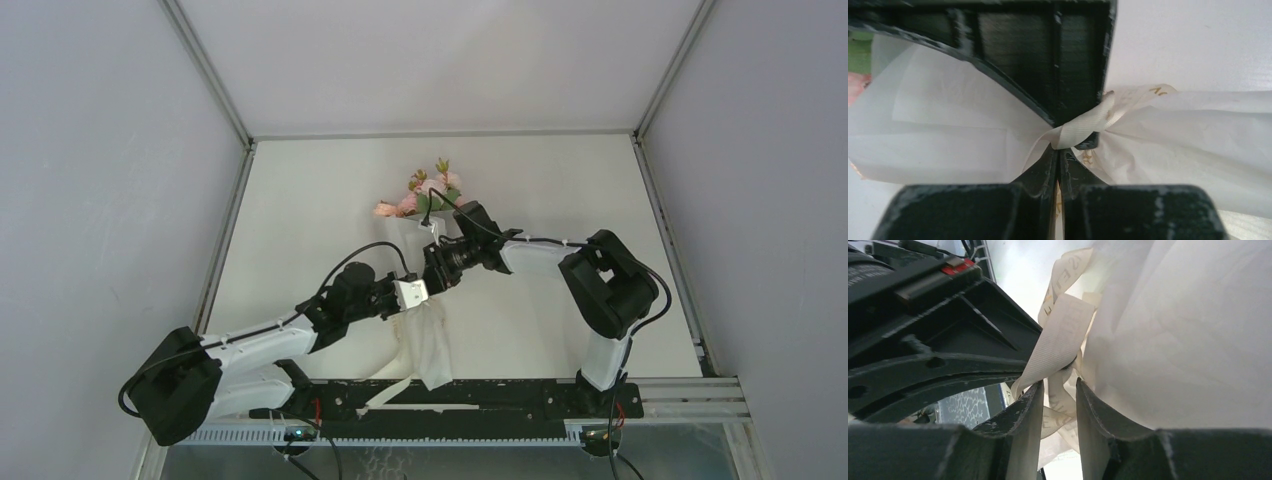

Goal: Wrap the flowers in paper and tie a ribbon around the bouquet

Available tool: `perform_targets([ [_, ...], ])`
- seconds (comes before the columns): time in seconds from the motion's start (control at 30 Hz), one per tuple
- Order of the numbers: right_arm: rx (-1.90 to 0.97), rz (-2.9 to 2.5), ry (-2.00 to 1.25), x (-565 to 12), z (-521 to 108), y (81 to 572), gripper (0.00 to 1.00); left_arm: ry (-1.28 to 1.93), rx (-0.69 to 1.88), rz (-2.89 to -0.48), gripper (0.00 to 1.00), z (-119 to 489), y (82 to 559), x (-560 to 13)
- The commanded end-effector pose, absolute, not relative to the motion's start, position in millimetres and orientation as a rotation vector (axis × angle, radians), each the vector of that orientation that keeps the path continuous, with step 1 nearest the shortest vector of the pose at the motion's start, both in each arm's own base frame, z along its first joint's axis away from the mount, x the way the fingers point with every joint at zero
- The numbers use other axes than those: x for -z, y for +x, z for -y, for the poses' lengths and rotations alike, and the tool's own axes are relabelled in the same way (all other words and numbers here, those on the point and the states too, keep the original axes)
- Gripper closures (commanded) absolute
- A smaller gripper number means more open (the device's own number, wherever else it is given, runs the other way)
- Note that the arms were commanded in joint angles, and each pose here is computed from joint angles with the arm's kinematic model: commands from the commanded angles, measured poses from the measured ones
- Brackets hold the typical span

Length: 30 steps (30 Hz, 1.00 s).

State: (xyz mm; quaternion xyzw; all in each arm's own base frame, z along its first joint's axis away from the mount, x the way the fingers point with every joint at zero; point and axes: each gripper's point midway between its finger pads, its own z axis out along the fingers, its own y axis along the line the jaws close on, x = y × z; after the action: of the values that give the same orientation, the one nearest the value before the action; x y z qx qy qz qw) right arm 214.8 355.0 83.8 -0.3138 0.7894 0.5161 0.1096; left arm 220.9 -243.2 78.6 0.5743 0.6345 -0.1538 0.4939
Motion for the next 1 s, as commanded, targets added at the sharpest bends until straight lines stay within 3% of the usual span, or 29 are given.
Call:
perform_targets([
  [0.0,-1.464,-2.283,-1.007,-89,-351,209,0.62,1.335,0.38,-1.43,0.93,255,228,-107],
  [0.17,-1.479,-2.264,-0.991,-94,-355,211,0.69,1.334,0.38,-1.429,0.93,254,228,-107],
  [0.4,-1.459,-2.268,-0.947,-97,-357,217,0.94,1.369,0.399,-1.411,0.92,255,222,-107],
  [0.47,-1.439,-2.272,-0.928,-97,-356,221,0.99,1.391,0.416,-1.407,0.84,256,218,-109],
  [0.53,-1.424,-2.277,-0.91,-98,-355,224,1.0,1.419,0.422,-1.401,0.68,255,214,-115],
  [0.67,-1.417,-2.274,-0.893,-101,-354,226,1.0,1.612,0.303,-1.388,0.57,234,207,-120],
  [0.77,-1.418,-2.271,-0.894,-103,-354,226,1.0,1.725,0.224,-1.391,0.41,209,206,-119],
  [0.87,-1.416,-2.273,-0.891,-104,-355,225,1.0,1.739,0.2,-1.489,0.28,184,211,-104],
  [0.97,-1.408,-2.274,-0.889,-104,-356,225,0.98,1.766,0.186,-1.618,0.21,172,214,-82],
])
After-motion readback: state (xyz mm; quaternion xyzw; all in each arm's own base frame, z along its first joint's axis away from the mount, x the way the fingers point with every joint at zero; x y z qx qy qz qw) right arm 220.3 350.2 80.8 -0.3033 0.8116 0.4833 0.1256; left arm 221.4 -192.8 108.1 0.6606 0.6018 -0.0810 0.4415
